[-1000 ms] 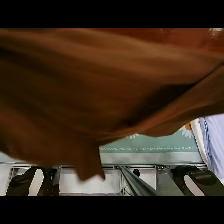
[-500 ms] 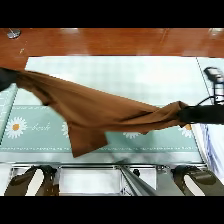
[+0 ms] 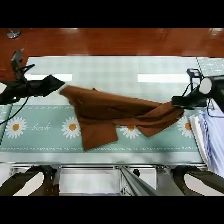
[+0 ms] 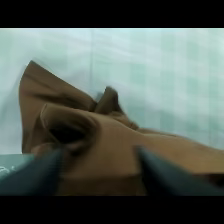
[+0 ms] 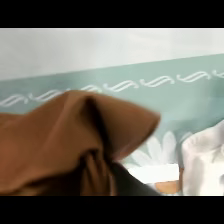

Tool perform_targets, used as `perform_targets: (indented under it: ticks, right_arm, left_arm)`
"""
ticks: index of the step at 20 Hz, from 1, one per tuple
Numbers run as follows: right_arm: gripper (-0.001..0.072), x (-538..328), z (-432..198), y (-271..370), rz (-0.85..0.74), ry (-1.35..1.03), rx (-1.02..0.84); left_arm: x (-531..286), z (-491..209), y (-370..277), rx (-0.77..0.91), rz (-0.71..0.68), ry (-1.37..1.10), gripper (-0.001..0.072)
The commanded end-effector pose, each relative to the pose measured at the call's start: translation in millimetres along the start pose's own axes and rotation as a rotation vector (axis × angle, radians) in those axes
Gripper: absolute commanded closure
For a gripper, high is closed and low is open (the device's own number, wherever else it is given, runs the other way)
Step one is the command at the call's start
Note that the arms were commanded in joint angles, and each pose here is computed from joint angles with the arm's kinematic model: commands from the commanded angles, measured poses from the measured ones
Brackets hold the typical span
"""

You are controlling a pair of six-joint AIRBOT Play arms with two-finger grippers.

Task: Fold the shirts.

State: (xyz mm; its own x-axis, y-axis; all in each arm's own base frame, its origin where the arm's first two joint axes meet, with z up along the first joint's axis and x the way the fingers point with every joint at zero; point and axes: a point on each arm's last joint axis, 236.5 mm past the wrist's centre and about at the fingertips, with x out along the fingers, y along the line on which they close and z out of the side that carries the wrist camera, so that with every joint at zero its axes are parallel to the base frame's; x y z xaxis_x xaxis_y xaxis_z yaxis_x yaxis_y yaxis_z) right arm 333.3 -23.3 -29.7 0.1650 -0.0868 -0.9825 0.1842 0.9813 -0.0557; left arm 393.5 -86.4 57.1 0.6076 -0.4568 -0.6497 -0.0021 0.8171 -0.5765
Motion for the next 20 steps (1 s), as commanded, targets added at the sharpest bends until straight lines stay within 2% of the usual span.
perform_targets:
  ticks: [1, 4, 7, 10, 14, 20]
  right_arm:
    - [0.0089, -6.9, 13.7, -14.9, 0.084, 0.065, 0.081]
    - [0.0089, -27.3, 9.2, -73.5, 0.061, 0.051, 0.207]
    - [0.0089, -17.1, -19.5, -98.2, 0.151, 0.051, 0.384]
    - [0.0089, 7.8, -48.3, -66.4, 0.352, 0.051, 0.467]
    - [0.0089, 17.7, -59.3, -21.8, 0.533, 0.057, 0.487]
    - [0.009, 17.6, -59.7, -17.5, 0.552, 0.057, 0.488]
  left_arm:
    - [5.6, -5.6, 4.9, 0.007, 0.008, 0.055, 0.0004]
    - [-28.9, -17.4, 38.1, -0.02, 0.062, 0.186, 0.0005]
    - [-45.1, -71.3, 77.7, -0.172, 0.088, 0.351, 0.0005]
    - [-31.3, -145.5, 91.1, -0.315, 0.072, 0.485, 0.0006]
    - [7.0, -160.4, 72.3, -0.461, -0.073, 0.355, 0.0006]
    - [55.0, -181.4, 37.1, -0.368, -0.069, 0.351, 0.0006]
